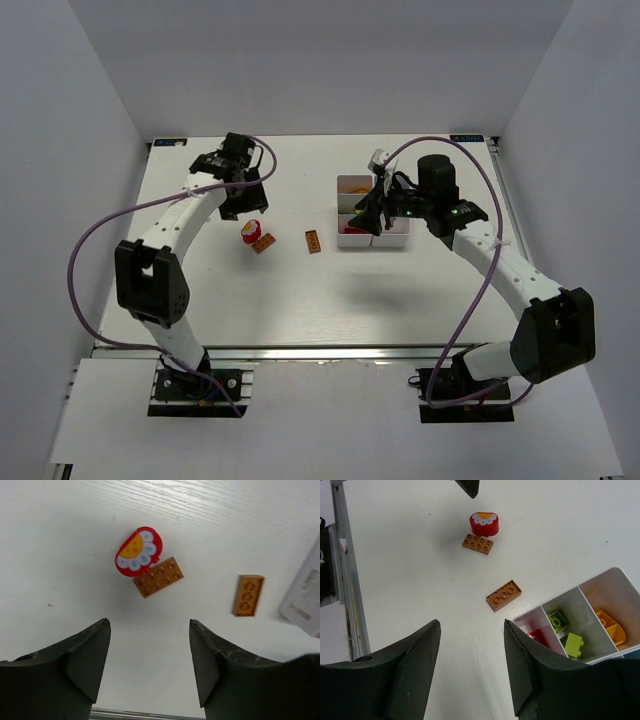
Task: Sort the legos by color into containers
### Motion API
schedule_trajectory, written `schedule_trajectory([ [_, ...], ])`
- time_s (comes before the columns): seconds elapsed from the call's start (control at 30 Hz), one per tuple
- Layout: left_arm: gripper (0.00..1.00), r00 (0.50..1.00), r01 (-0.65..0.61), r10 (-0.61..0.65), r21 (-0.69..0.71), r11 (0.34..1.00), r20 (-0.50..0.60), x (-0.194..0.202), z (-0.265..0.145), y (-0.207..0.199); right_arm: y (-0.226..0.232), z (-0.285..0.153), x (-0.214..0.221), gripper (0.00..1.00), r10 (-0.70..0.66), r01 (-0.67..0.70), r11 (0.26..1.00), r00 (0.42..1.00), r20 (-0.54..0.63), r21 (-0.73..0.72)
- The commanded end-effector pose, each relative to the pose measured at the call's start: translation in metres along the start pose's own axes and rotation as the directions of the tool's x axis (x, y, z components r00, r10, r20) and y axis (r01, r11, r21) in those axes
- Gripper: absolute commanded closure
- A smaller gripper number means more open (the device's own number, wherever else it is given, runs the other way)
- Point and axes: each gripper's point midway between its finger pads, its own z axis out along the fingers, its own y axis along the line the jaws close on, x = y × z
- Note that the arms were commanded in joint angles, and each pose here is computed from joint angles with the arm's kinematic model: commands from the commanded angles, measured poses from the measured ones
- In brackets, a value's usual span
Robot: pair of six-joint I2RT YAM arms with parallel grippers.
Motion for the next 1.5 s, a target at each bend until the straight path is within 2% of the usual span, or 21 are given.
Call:
schedule_trajectory([
  [0.0,0.26,0.994,-0.100,0.104,-0.123,0.987,0.027,-0.010,0.012,0.019,-0.003,0.000,-0.016,0.41,-0.047,0.046,0.999,0.999,0.010,0.010],
  [0.17,0.24,0.982,-0.182,0.186,-0.138,0.974,0.020,-0.022,0.039,0.012,-0.006,0.000,-0.014,0.39,-0.046,0.046,0.999,0.999,0.001,0.030],
  [0.33,0.24,0.970,-0.243,0.241,-0.114,0.963,-0.033,-0.018,0.075,0.003,-0.011,0.001,-0.013,0.38,-0.037,0.037,0.998,0.999,0.000,0.043],
  [0.57,0.26,0.967,-0.252,0.247,-0.080,0.964,-0.067,-0.010,0.098,-0.004,-0.017,0.002,-0.013,0.37,-0.037,0.037,0.997,0.999,0.001,0.072],
  [0.73,0.27,0.959,-0.265,0.255,-0.080,0.961,-0.122,0.009,0.115,0.002,-0.021,0.001,-0.014,0.37,-0.038,0.037,0.996,0.999,0.001,0.084],
  [1.1,0.33,0.956,-0.266,0.249,-0.101,0.959,-0.156,0.027,0.131,0.011,-0.024,-0.002,-0.014,0.37,-0.038,0.038,0.994,0.999,0.003,0.101],
  [1.33,0.33,0.945,-0.288,0.262,-0.117,0.951,-0.193,0.039,0.137,0.019,-0.024,-0.004,-0.015,0.37,-0.040,0.039,0.993,0.999,0.007,0.108],
  [1.47,0.39,0.945,-0.290,0.262,-0.132,0.948,-0.196,0.040,0.137,0.023,-0.024,-0.006,-0.015,0.37,-0.045,0.044,0.993,0.999,0.008,0.112],
])
